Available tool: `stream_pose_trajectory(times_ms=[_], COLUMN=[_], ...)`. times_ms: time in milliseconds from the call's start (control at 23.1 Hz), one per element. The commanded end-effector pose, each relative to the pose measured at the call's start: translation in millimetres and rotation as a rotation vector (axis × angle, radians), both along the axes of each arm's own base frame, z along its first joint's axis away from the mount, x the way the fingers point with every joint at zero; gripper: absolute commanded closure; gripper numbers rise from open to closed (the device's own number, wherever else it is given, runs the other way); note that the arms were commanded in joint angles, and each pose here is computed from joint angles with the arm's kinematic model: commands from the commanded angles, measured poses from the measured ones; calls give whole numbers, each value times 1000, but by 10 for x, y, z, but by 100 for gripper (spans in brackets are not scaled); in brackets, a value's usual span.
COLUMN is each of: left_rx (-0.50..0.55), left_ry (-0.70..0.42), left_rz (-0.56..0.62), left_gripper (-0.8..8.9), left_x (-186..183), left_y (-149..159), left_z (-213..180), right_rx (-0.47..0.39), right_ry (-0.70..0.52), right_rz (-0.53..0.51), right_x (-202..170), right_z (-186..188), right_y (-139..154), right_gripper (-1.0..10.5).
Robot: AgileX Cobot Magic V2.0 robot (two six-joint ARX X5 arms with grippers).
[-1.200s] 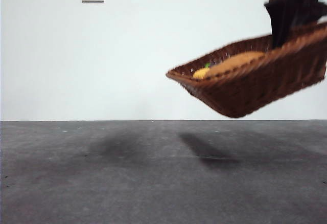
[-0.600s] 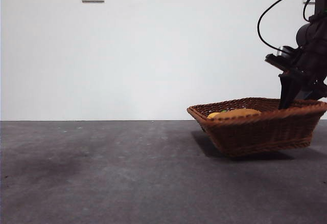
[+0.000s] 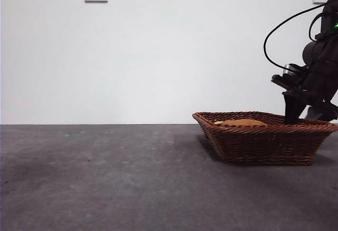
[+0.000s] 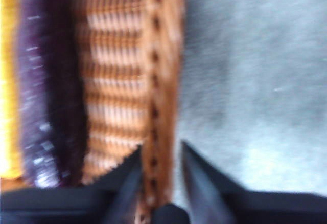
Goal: Help me put the vegetables on the table into the basket
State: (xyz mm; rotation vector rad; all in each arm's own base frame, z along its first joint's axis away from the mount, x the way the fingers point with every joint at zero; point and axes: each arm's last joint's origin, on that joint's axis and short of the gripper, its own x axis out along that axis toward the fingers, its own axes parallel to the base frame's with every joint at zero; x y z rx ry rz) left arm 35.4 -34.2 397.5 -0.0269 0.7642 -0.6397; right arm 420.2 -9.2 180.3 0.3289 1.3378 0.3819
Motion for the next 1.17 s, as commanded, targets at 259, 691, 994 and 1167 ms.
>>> stream_pose_trajectory(times_ms=[259, 691, 994, 1167], left_rx=[33, 58, 126, 191], left_ry=[-31, -17, 57, 126], left_rz=[5, -7, -10, -12], left_gripper=[817, 817, 817, 817], left_x=[6, 68, 281, 478], left_y=[6, -53, -252, -437], left_z=[-10, -18, -71, -148], right_rx=[-111, -287, -282, -282], right_ry=[-97, -671, -911, -909], right_rz=[-35, -199, -230, -230], right_x=[-392, -3079, -4144, -4137], right_z=[834, 2799, 2875, 2875], right_y=[-8, 80, 137, 136], right_gripper=[387, 963, 963, 963])
